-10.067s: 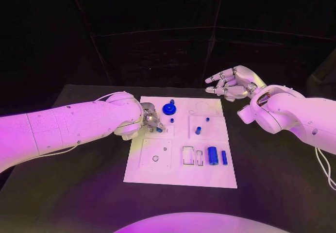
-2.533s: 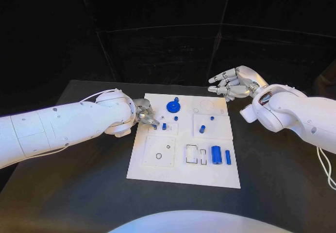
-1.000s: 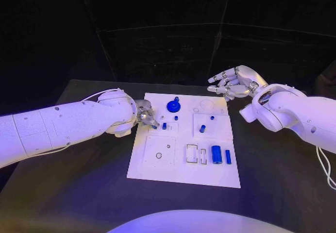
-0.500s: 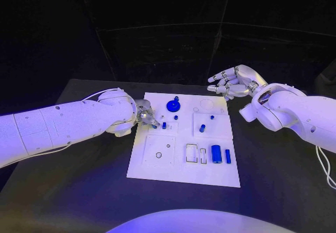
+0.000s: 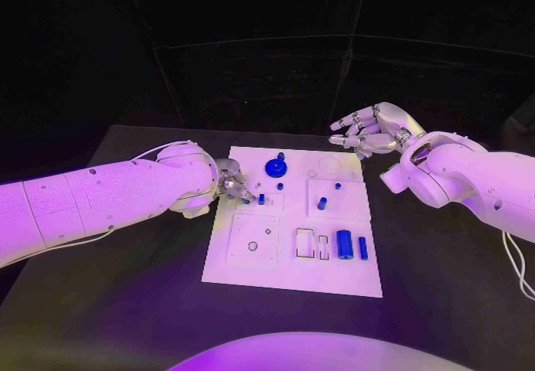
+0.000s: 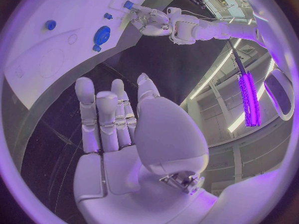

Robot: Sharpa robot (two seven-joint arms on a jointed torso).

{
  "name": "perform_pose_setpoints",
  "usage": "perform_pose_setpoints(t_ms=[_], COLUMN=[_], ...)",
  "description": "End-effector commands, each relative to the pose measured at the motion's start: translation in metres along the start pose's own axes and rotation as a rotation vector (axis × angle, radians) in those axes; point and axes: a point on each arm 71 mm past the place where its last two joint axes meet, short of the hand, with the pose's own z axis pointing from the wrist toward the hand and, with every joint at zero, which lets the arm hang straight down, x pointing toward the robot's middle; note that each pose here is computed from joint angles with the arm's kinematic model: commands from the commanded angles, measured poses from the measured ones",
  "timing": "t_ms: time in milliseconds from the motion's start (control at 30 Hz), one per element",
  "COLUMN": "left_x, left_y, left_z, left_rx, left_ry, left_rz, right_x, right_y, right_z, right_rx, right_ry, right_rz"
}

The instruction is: Assemble the parts on the task board

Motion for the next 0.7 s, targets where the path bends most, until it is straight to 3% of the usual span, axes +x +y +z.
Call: perform_pose_setpoints(t_ms=[33, 700], left_x=[0.0000, -0.0054], left_y=[0.0003, 0.0032], left_z=[0.0001, -0.0003], left_rx=[-0.009, 0.006], left_ry=[0.004, -0.055], left_rz=[-0.003, -0.054], right_x=[0.0002, 0.0001], right_y=[0.0017, 0.0015], right_z=[0.0005, 0.0006], right_rx=[-0.008, -0.008], right_ry=[0.005, 0.005], right_rz=[0.004, 0.004])
